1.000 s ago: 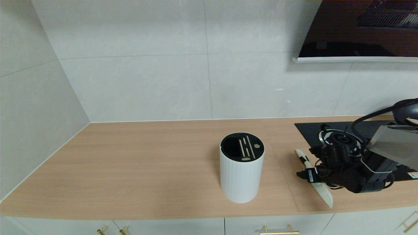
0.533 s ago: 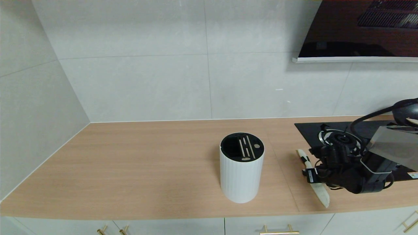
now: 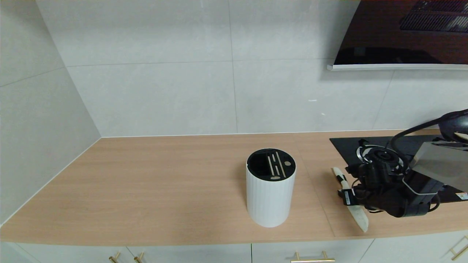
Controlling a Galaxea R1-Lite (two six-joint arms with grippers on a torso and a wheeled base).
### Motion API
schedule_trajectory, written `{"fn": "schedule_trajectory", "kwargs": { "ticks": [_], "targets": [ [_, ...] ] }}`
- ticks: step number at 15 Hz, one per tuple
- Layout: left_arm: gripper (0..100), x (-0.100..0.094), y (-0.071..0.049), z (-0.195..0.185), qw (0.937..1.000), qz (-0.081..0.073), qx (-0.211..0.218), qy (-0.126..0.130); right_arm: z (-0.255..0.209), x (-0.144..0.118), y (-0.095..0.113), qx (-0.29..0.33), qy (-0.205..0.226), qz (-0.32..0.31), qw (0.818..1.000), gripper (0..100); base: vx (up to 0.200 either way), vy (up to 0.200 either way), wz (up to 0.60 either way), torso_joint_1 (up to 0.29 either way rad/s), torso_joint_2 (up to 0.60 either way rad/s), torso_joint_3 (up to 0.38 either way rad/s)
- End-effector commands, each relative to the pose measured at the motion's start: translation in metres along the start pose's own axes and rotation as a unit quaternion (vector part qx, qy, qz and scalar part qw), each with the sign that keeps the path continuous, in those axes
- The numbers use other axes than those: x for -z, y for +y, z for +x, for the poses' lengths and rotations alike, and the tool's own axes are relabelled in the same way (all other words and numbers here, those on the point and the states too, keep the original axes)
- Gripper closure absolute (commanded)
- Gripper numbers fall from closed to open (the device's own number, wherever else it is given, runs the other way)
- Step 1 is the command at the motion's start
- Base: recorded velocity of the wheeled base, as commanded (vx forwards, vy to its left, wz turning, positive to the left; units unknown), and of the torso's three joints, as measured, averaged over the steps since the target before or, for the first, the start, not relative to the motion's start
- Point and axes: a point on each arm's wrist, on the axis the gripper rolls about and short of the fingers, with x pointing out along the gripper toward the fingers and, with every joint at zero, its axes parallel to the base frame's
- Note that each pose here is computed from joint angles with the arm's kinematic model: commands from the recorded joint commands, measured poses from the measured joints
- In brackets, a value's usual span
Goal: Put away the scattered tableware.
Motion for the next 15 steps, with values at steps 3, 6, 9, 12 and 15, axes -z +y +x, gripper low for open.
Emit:
{"fn": "schedule_trajectory", "kwargs": {
  "ticks": [3, 6, 9, 12, 15],
  "targets": [
    [0, 0.000, 0.000, 0.000, 1.0000, 0.000, 0.000, 0.000, -0.034, -0.026, -0.002, 0.005, -0.041, 0.015, 0.999, 100, 0.000, 0.000, 0.00, 0.000, 0.00, 0.000],
    [0, 0.000, 0.000, 0.000, 1.0000, 0.001, 0.000, 0.001, -0.083, -0.056, 0.001, -0.002, -0.101, 0.025, 0.995, 100, 0.000, 0.000, 0.00, 0.000, 0.00, 0.000],
    [0, -0.002, 0.000, -0.001, 1.0000, 0.006, 0.000, -0.005, -0.146, -0.081, 0.011, -0.020, -0.175, 0.017, 0.984, 100, 0.000, 0.000, 0.00, 0.000, 0.00, 0.000],
    [0, -0.067, -0.003, -0.007, 0.9982, 0.004, 0.058, -0.015, -0.206, -0.108, 0.027, -0.067, -0.258, 0.000, 0.964, 100, 0.000, 0.000, 0.00, 0.000, 0.00, 0.000],
    [0, -0.141, -0.011, 0.030, 0.9853, 0.005, 0.167, 0.037, -0.250, -0.132, 0.053, -0.111, -0.287, -0.020, 0.951, 100, 0.000, 0.000, 0.00, 0.000, 0.00, 0.000]
  ]
}}
